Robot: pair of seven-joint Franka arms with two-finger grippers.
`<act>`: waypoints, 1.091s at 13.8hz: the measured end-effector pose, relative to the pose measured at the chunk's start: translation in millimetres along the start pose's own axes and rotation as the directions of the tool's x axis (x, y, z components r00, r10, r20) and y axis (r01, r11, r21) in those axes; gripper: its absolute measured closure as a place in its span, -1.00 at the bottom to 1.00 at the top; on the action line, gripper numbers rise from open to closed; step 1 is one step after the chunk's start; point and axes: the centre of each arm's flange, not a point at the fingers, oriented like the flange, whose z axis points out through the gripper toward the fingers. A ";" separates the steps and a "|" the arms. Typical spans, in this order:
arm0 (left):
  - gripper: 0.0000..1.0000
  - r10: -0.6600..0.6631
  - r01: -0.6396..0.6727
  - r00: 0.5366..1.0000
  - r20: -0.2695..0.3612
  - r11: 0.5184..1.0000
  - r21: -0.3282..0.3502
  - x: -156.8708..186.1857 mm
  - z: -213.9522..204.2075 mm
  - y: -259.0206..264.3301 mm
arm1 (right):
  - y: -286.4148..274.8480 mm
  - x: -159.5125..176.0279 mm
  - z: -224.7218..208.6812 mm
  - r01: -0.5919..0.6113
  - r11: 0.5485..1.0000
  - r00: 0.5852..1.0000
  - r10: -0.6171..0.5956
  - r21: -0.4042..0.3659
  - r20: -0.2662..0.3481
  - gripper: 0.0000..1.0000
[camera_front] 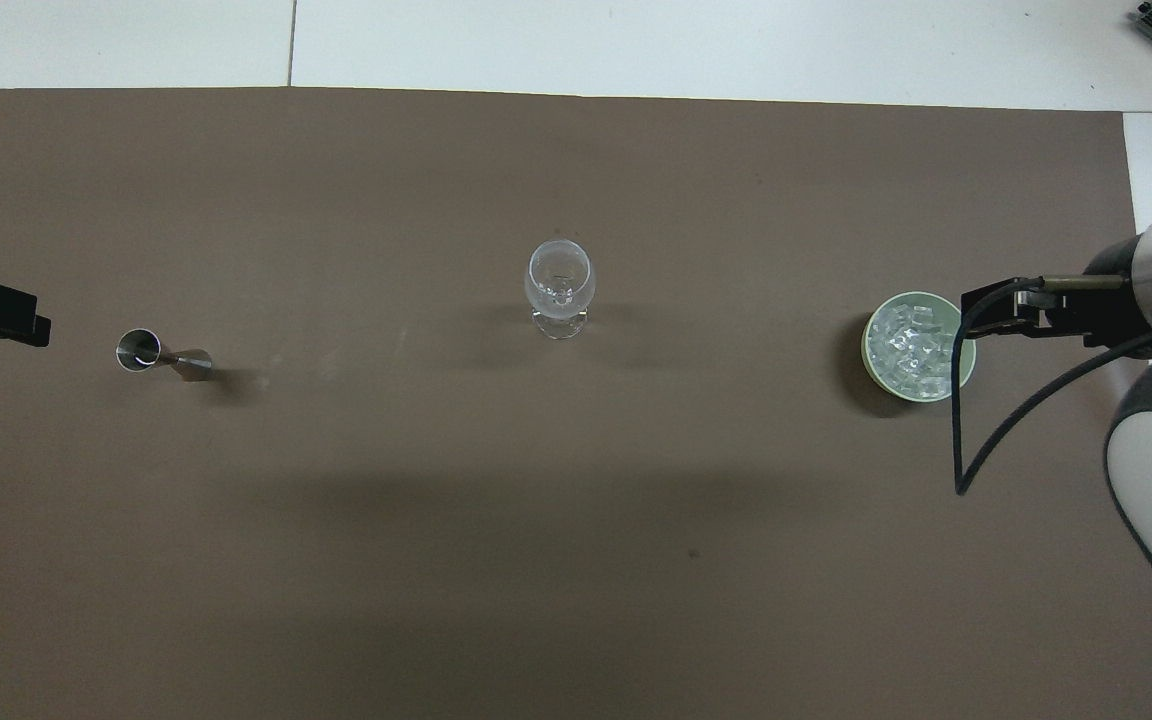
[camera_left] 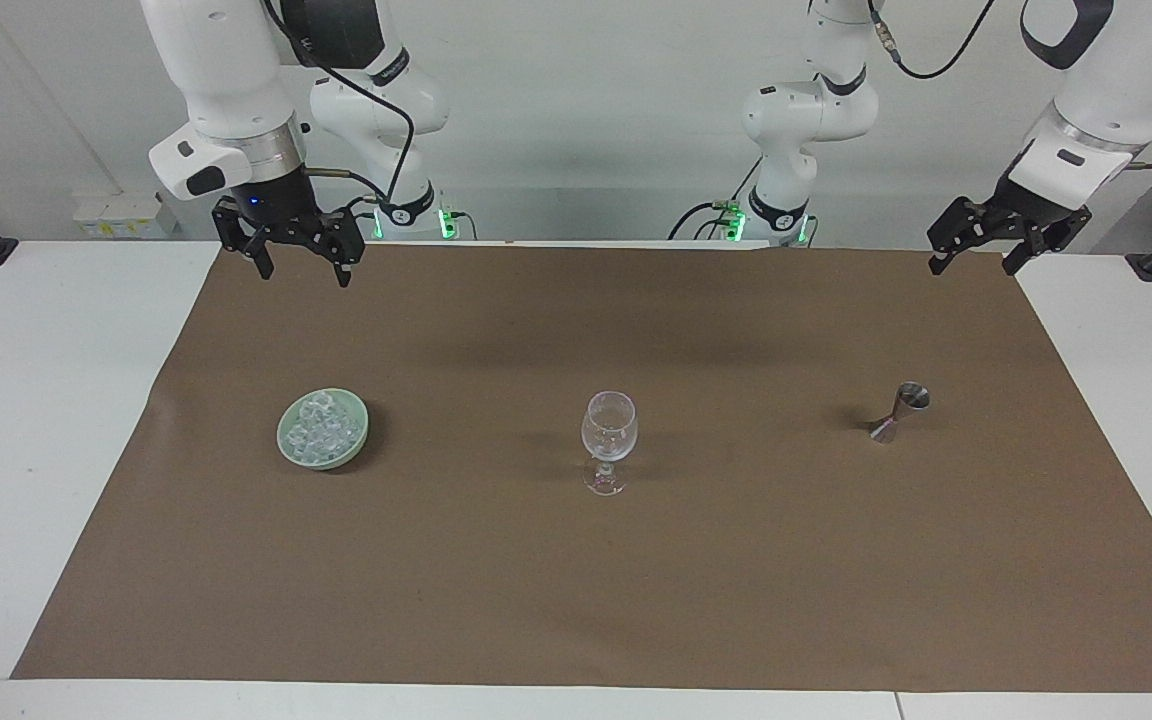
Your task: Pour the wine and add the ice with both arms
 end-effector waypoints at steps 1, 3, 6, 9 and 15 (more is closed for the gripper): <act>-1.00 0.000 0.000 1.000 0.000 1.000 0.000 0.0 0.0 -0.1 | 0.0 0.0 0.0 0.000 1.000 1.000 0.000 0.000 0.000 -1.00; -1.00 -0.002 0.002 1.000 0.000 1.000 0.000 -0.3 0.1 -1.2 | 0.0 0.0 0.0 0.000 1.000 1.000 0.000 0.000 0.000 -1.00; -1.00 -0.010 0.010 1.000 0.003 1.000 0.000 -1.2 1.2 -3.8 | 0.0 0.0 0.0 0.000 1.000 1.000 0.000 0.000 0.000 -1.00; -1.00 -0.014 0.014 1.000 0.004 1.000 0.000 -2.7 1.3 -4.8 | 0.0 0.0 0.0 0.000 1.000 1.000 0.000 0.000 0.000 -1.00; -1.00 -0.084 0.084 0.996 -0.004 0.996 -0.001 -5.3 -2.8 -6.8 | 0.0 0.0 0.0 0.000 1.000 1.000 0.000 0.000 0.000 -1.00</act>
